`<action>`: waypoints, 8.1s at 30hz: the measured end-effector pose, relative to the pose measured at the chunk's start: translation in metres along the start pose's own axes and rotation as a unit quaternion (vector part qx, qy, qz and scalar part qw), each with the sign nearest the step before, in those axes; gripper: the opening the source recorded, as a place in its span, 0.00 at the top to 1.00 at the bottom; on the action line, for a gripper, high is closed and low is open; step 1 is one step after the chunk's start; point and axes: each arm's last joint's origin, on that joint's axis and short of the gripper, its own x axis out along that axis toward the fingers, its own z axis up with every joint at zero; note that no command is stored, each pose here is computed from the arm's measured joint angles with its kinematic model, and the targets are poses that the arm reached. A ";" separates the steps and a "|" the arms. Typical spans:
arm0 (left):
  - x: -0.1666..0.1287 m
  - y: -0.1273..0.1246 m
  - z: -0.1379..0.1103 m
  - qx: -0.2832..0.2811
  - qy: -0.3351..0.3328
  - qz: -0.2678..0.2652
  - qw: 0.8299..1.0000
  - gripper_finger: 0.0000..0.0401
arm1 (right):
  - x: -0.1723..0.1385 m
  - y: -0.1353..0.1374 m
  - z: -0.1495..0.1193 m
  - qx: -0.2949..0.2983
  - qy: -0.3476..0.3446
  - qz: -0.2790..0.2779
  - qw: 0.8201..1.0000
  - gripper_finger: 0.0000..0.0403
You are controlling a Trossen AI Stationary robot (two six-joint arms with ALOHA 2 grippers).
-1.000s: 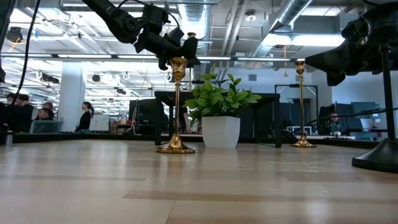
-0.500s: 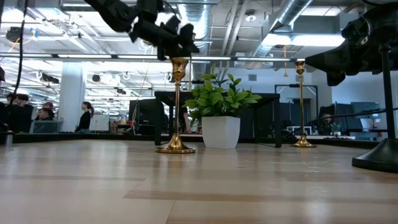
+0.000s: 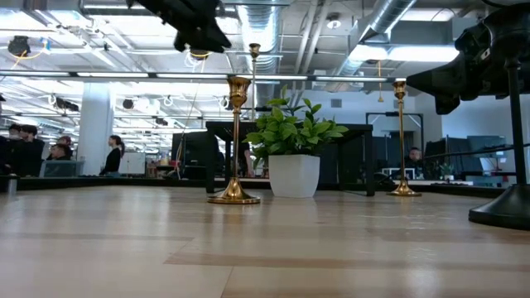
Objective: Pick & Place candle stick holders
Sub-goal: Put the right gold candle holder on the shelf
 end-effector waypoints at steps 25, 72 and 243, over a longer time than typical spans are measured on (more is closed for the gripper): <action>-0.041 -0.028 -0.125 0.049 -0.100 -0.137 0.984 0.99 | -0.012 -0.005 0.012 0.044 0.087 -0.147 0.984 1.00; -0.044 -0.036 -0.158 0.044 -0.126 -0.148 0.980 0.99 | 0.003 -0.018 0.018 0.063 0.106 -0.358 0.925 0.48; -0.044 -0.036 -0.160 0.017 -0.112 -0.152 0.982 0.98 | 0.143 -0.127 0.183 -0.058 0.159 -0.200 0.965 0.36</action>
